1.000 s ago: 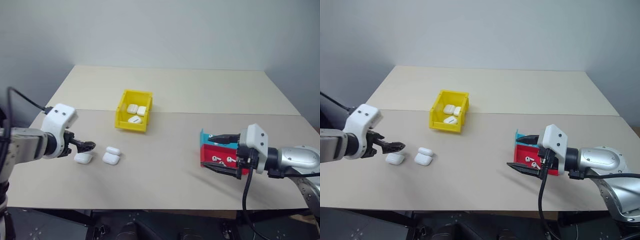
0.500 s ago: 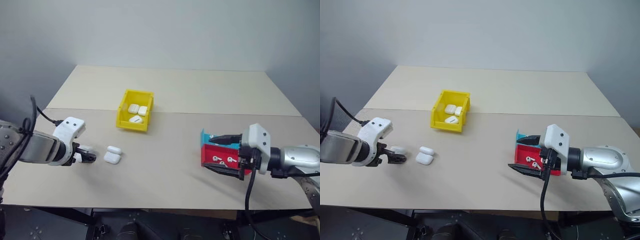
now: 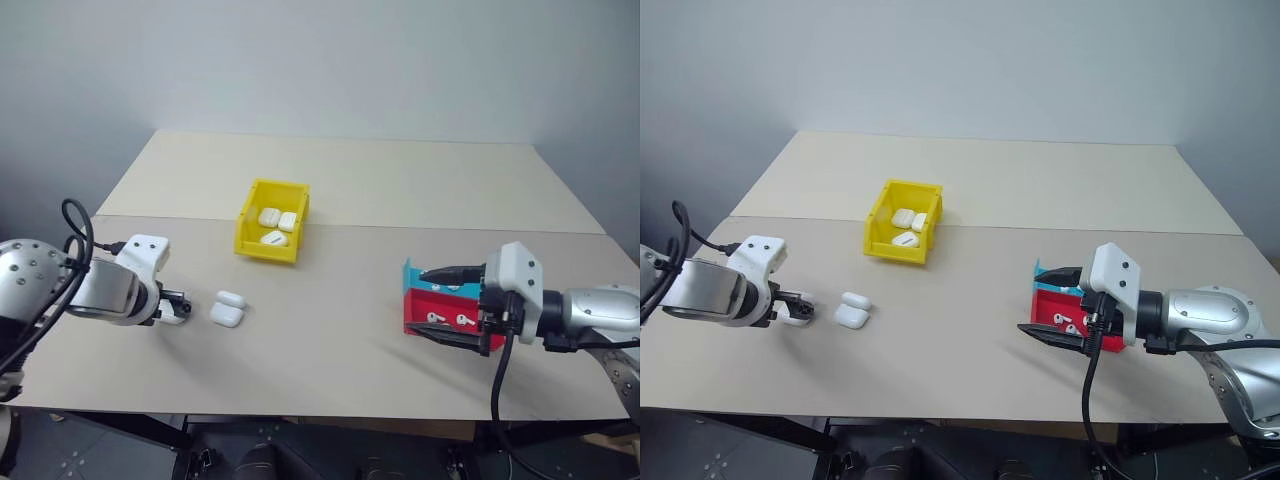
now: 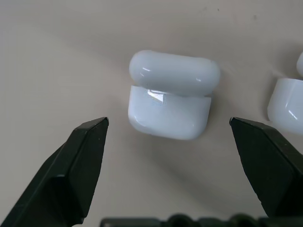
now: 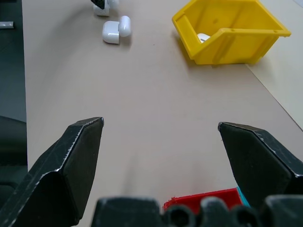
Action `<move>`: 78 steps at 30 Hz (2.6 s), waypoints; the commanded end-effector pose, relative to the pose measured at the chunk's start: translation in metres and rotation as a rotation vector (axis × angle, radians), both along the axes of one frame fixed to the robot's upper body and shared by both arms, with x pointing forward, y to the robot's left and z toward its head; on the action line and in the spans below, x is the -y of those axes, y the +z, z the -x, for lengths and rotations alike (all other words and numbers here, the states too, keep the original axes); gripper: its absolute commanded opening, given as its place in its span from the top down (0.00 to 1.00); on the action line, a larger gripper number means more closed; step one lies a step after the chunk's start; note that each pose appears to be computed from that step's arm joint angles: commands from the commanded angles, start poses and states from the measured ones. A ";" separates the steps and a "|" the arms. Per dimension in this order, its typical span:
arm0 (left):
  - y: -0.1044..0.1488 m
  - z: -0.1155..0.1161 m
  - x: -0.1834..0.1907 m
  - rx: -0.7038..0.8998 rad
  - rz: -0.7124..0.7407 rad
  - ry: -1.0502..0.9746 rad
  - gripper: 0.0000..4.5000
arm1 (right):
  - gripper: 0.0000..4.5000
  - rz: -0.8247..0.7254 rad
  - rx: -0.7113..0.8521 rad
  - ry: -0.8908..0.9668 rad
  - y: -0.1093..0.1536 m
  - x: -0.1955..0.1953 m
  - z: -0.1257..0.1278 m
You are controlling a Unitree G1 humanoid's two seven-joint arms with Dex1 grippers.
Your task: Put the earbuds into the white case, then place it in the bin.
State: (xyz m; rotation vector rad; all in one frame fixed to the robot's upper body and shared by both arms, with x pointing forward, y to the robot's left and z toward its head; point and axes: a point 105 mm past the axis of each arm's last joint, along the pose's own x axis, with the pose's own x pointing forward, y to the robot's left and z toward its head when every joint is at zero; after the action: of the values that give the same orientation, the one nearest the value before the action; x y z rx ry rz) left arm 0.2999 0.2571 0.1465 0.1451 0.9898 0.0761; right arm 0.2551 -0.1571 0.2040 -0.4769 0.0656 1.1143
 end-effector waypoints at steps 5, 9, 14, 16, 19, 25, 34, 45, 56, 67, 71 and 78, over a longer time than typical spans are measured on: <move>-0.004 -0.010 -0.002 -0.009 -0.015 0.018 0.01 | 0.00 -0.015 0.049 -0.004 0.011 -0.001 0.002; -0.004 -0.015 -0.001 -0.017 -0.019 -0.002 0.01 | 0.00 -0.017 0.053 -0.007 0.011 -0.002 0.003; -0.006 -0.020 0.001 -0.056 -0.021 -0.031 0.01 | 0.00 -0.019 0.054 -0.010 0.011 -0.002 0.004; -0.007 -0.022 0.002 -0.080 -0.014 -0.036 0.01 | 0.00 -0.019 0.055 -0.011 0.011 -0.003 0.005; -0.011 -0.024 0.001 -0.107 -0.004 -0.028 0.01 | 0.00 -0.019 0.056 -0.014 0.012 -0.003 0.005; -0.014 -0.028 0.000 -0.130 -0.016 -0.028 0.01 | 0.00 -0.023 0.054 -0.017 0.012 -0.003 0.006; -0.023 -0.032 0.003 -0.162 -0.043 -0.055 0.01 | 0.00 -0.026 0.058 -0.025 0.012 -0.003 0.006; -0.018 -0.032 -0.001 -0.102 -0.013 -0.057 0.38 | 0.00 -0.024 0.062 -0.031 0.012 -0.002 0.008; 0.042 0.000 -0.005 0.256 0.031 -0.200 0.38 | 0.00 -0.028 0.052 -0.019 0.010 -0.004 0.011; 0.121 0.024 0.028 0.967 0.277 -0.358 0.38 | 0.00 -0.045 0.014 0.037 0.007 -0.010 0.002; 0.122 0.033 0.070 1.017 0.322 -0.575 0.38 | 0.00 -0.081 -0.007 0.033 0.012 -0.007 -0.006; 0.124 0.035 0.122 1.088 0.444 -0.853 0.38 | 0.00 -0.088 0.023 0.035 0.016 -0.012 -0.023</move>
State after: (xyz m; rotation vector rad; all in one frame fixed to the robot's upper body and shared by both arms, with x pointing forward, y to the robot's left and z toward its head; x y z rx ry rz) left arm 0.2690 0.1401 0.2555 0.0509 -0.1184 -0.7396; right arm 0.2780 -0.1469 0.2085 -0.3830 0.0422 1.1403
